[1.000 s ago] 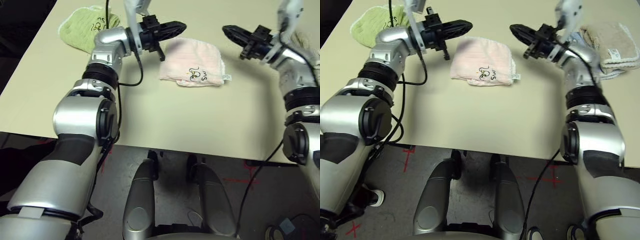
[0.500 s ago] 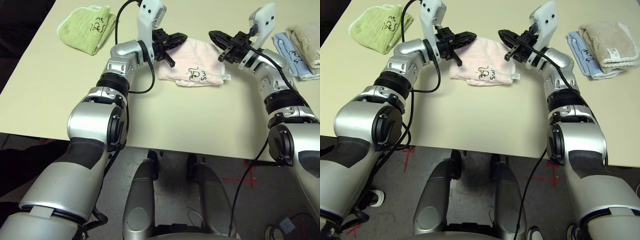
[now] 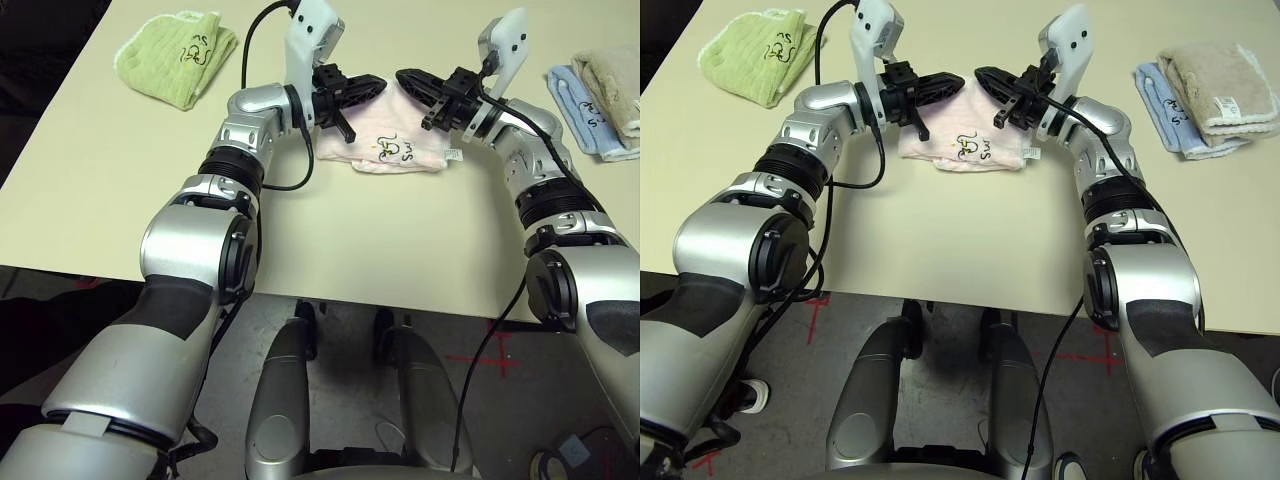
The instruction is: Fold the towel and set it aside.
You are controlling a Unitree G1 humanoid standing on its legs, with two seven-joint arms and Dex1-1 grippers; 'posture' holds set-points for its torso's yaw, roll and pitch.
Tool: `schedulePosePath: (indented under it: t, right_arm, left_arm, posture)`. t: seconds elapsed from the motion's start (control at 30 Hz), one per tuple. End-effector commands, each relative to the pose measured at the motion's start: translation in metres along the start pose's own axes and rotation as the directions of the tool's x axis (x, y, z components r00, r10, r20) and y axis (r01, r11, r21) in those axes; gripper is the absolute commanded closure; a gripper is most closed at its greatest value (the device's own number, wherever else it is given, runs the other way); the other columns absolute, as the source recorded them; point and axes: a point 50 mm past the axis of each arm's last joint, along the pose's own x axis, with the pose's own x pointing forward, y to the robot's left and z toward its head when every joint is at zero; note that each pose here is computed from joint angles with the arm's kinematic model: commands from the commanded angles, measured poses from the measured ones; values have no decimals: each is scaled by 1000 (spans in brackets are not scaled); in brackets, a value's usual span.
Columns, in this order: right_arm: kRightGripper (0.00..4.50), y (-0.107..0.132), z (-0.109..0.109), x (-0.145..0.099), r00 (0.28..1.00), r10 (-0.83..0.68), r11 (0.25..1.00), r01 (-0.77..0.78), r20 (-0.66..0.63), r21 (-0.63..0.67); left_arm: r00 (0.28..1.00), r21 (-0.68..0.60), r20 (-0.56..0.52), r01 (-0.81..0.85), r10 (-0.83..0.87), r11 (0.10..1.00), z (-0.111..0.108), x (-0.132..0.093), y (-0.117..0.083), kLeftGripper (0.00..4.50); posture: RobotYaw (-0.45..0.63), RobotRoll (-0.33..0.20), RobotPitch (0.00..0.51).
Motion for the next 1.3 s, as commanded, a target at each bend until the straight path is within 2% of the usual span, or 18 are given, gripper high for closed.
schedulePosePath:
  t: [0.03, 0.2, 0.3, 0.43, 0.63, 0.83, 0.9, 0.97, 1.03, 1.1, 1.17, 1.3]
  right_arm:
    - [4500, 7, -16, -1, 997, 17, 1000, -16, -81, 14]
    - [4500, 12, -43, -4, 979, -14, 998, 25, -205, 51]
    - [4500, 11, -51, -6, 969, -63, 995, 81, -240, 66]
    - [4500, 5, -56, -12, 951, -126, 986, 152, -281, 70]
    - [4500, -6, -54, -24, 945, -163, 981, 185, -285, 53]
    - [4500, -14, -45, -33, 962, -164, 982, 179, -218, 51]
    - [4500, -19, -35, -38, 975, -156, 984, 167, -159, 59]
    - [4500, -24, -19, -42, 993, -111, 989, 116, -50, 91]
    - [4500, -29, -2, -49, 996, -61, 989, 52, 65, 138]
    - [4500, -34, 12, -61, 992, -10, 991, -7, 125, 133]
    - [4500, -37, 18, -73, 991, 35, 992, -49, 127, 113]
    - [4500, -40, 22, -103, 991, 123, 991, -125, 43, 42]
  left_arm:
    - [993, -36, -96, -77, 73, 996, -22, -3, 1, 4443]
    - [971, -37, -157, -186, 178, 982, -34, -7, 6, 4443]
    - [965, -39, -151, -223, 215, 974, -34, -7, 8, 4443]
    - [963, -37, -131, -243, 236, 969, -29, -7, 10, 4443]
    - [981, -42, -134, -144, 137, 989, -30, -11, 8, 4443]
    - [988, -9, -138, -72, 70, 997, -27, -15, 9, 4443]
    - [992, 7, -117, -52, 52, 999, -21, -18, 11, 4443]
    - [997, 25, -70, -17, 19, 1000, -11, -22, 14, 4443]
    - [999, 40, 23, 36, -36, 999, 5, -28, 17, 4443]
    - [989, 67, 105, 97, -104, 993, 21, -38, 21, 4443]
    - [977, 100, 137, 149, -162, 984, 29, -50, 25, 4443]
    - [943, 127, 171, 265, -284, 956, 39, -76, 31, 4443]
  posture:
    - [50, 0, 385]
    - [47, 0, 386]
    - [47, 0, 389]
    - [48, 0, 390]
    - [52, 0, 397]
    - [55, 0, 399]
    - [54, 0, 398]
    - [54, 0, 398]
    - [50, 0, 398]
    - [47, 0, 397]
    - [51, 0, 395]
    - [65, 0, 395]
